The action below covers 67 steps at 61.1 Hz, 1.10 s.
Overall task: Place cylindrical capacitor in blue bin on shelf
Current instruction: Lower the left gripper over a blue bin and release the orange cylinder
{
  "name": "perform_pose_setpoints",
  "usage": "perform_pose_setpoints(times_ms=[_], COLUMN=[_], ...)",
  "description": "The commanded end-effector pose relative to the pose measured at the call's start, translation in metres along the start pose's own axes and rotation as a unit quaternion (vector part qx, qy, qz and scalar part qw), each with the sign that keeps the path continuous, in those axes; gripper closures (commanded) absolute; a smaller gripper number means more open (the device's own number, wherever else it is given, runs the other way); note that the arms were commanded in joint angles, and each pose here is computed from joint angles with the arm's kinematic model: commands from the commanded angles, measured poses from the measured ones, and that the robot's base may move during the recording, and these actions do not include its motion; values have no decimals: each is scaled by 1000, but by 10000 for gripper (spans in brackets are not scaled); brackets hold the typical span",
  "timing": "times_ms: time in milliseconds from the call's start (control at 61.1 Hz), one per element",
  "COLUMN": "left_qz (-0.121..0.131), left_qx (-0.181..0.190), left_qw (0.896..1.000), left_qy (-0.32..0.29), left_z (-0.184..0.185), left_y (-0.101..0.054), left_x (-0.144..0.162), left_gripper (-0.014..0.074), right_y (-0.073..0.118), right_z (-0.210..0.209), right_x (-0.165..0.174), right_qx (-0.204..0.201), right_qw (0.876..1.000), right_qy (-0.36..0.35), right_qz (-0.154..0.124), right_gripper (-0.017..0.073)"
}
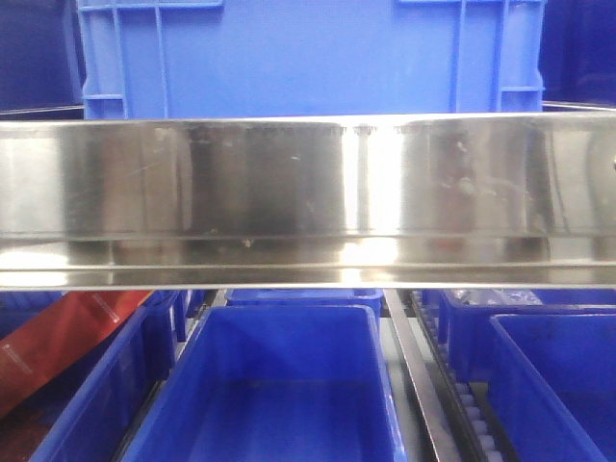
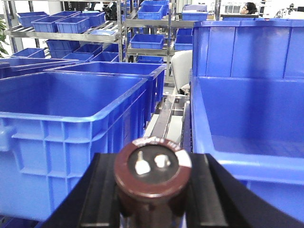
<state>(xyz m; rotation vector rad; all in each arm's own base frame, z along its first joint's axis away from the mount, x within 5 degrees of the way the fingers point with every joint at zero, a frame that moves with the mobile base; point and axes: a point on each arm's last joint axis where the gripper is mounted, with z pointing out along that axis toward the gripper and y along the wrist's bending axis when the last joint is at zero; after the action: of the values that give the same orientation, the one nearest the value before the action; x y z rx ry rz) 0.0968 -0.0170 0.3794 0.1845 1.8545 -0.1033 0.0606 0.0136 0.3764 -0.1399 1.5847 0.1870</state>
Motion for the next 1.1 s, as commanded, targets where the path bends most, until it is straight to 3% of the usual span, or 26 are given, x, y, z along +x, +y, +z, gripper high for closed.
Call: perform_pose_setpoints(times_ms=[0,1079], left_qz=[2,2], left_qx=[3,3], left_qw=[1000,1000], left_qy=[-9,-9], left_z=[-1,-1], left_y=[-1,-1], left_x=[-1,-1], left_gripper=[704,704], right_y=[0,0], right_z=[0,0], right_x=[-2,-2], right_qx=[0,0], right_qw=[1000,1000], right_qy=[-12,-12], right_qz=[-1,-1], right_gripper=[616,616])
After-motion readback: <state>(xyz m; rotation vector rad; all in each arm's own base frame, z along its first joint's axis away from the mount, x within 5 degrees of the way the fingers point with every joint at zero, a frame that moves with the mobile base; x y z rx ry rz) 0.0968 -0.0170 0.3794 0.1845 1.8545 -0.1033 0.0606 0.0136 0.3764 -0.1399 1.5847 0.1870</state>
